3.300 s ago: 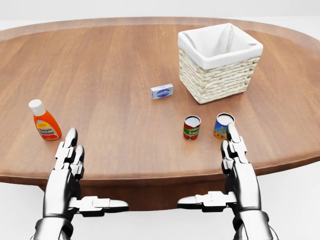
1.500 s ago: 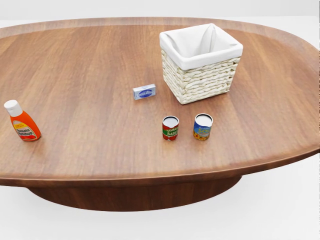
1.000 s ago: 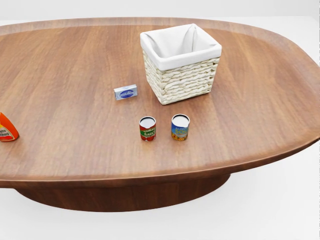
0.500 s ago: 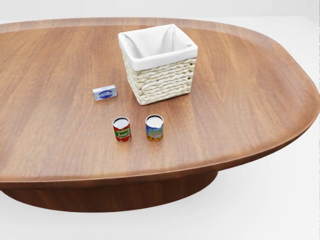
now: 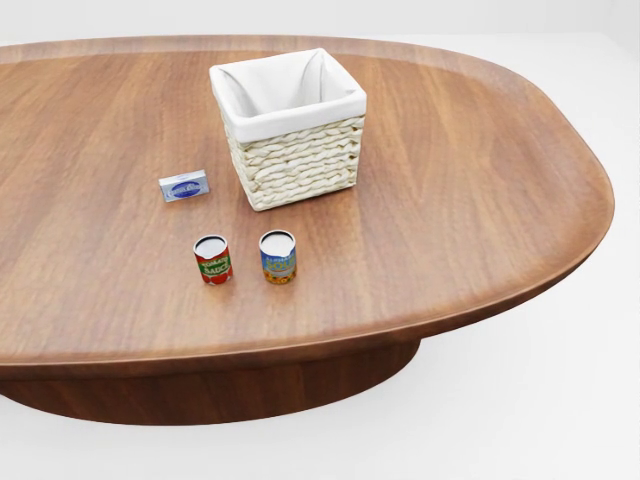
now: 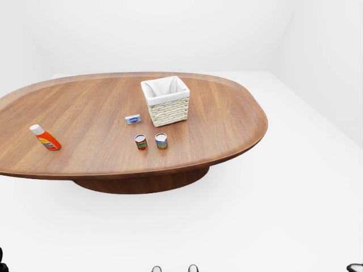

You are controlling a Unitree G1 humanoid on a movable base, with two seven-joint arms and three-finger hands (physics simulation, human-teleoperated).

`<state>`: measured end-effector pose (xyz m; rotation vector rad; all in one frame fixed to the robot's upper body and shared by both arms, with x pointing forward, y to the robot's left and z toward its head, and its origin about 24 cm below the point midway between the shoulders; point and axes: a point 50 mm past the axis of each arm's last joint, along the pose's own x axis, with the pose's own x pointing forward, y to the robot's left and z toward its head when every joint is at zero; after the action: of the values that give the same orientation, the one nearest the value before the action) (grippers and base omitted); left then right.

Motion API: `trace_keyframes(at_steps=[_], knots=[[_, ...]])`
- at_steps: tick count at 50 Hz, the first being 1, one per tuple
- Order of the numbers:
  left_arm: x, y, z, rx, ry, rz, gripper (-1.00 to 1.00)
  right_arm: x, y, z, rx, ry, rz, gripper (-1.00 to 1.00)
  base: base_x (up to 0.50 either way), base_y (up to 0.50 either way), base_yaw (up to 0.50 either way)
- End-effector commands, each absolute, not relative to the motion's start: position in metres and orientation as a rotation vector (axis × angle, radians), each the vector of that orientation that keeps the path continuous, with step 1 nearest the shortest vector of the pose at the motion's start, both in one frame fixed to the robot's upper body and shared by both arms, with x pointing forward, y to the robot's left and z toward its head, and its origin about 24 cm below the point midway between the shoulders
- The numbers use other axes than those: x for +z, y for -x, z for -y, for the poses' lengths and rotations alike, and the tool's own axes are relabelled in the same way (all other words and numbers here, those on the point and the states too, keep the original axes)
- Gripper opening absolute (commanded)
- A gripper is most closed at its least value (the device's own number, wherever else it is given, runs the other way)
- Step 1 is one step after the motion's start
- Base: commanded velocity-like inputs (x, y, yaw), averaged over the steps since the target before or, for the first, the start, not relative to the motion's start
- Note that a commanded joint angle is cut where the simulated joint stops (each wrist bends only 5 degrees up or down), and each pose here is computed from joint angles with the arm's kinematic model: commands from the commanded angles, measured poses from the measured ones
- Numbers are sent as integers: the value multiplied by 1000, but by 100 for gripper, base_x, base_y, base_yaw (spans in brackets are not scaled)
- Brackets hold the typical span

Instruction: Pick up the tomato sauce, and put it in the basket.

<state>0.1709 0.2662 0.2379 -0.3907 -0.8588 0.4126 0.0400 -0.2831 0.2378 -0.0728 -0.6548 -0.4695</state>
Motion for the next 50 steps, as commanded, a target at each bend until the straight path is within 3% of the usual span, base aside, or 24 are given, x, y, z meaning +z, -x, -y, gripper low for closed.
trace_keyframes(at_steps=[1, 32, 50], knots=[[237, -171, -266, 413, 388, 855, 100, 236, -43, 282, -469, 86, 640, 100, 0, 0, 0], [237, -171, -265, 412, 390, 858, 100, 233, -47, 280, -465, 115, 625, 100, 27, 0, 0], [238, -171, -264, 408, 392, 861, 100, 234, -47, 280, -466, 113, 630, 100, 27, 17, 0]])
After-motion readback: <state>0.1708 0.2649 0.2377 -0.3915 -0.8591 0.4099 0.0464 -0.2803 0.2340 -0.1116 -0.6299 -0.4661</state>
